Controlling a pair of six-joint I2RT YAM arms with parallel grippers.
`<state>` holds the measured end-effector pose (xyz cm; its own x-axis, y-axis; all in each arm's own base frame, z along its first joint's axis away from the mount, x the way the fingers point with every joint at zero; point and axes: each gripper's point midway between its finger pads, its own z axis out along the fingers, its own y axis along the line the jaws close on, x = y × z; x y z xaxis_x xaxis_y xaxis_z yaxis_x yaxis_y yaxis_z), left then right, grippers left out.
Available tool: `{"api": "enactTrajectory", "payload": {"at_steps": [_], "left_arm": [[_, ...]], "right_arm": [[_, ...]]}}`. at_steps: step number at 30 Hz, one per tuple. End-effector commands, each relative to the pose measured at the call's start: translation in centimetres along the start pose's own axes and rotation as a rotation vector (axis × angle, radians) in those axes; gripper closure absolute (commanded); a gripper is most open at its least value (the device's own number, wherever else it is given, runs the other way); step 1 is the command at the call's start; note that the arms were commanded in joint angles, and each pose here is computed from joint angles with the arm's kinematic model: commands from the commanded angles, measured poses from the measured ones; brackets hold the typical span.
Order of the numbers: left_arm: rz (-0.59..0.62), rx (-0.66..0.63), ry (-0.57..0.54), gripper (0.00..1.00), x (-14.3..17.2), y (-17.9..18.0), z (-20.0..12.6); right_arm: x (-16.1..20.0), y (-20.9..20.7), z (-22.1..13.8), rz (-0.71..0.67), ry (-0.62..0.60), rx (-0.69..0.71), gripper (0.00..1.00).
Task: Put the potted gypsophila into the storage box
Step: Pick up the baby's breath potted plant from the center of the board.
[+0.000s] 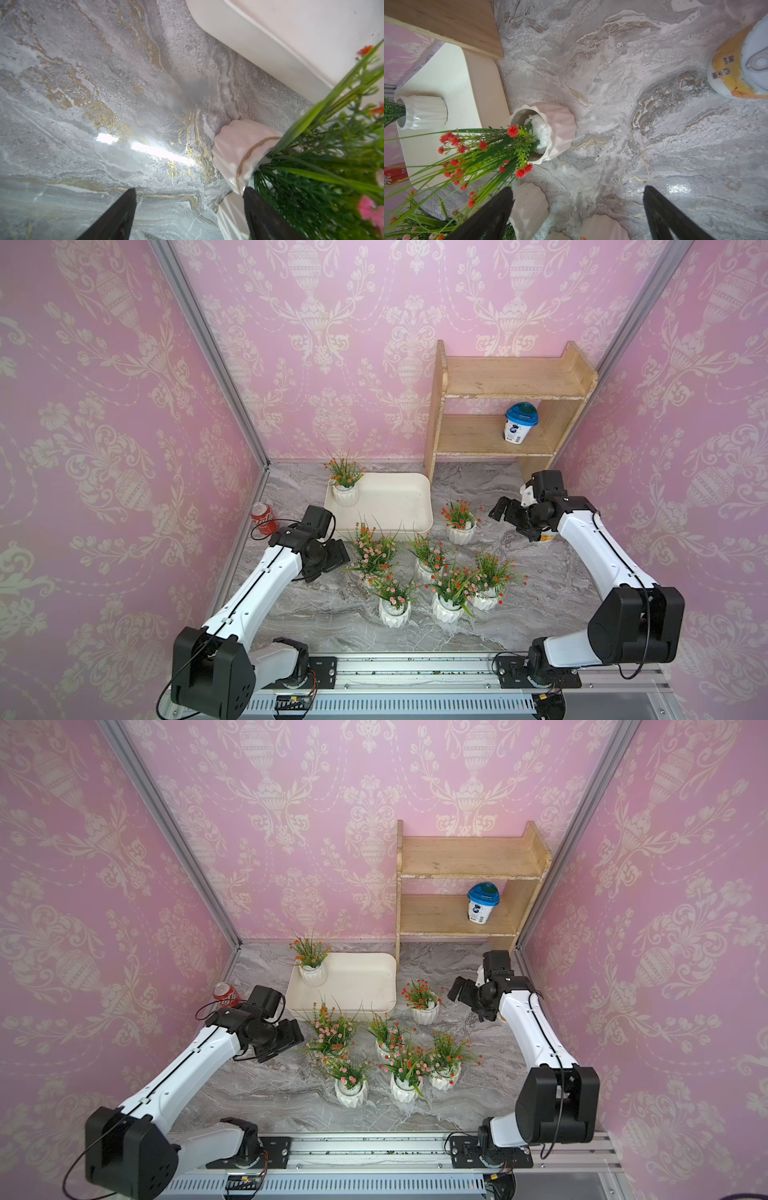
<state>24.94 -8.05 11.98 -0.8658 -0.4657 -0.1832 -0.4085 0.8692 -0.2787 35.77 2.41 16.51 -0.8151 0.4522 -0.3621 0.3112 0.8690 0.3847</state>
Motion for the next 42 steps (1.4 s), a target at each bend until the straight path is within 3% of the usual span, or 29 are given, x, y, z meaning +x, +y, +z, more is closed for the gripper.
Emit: {"api": "enactTrajectory", "payload": {"at_steps": [1,29,35,42], "left_arm": [[-0.007,0.056,-0.003,0.18,-0.3,-1.9,0.6],[0.092,-0.020,0.038,0.32,1.3,-3.2,3.4],[0.107,-0.040,0.051,0.45,1.6,-3.1,4.0],[0.122,-0.046,0.061,0.46,1.9,-3.4,4.5]], "right_arm": [[-0.1,0.1,-0.7,0.006,-0.025,-0.014,0.00],[0.5,-0.3,0.3,0.006,-0.002,-0.008,0.01],[0.8,-0.6,0.5,0.005,0.005,-0.004,0.00],[1.0,-0.7,0.7,0.005,0.009,-0.001,0.00]]}}
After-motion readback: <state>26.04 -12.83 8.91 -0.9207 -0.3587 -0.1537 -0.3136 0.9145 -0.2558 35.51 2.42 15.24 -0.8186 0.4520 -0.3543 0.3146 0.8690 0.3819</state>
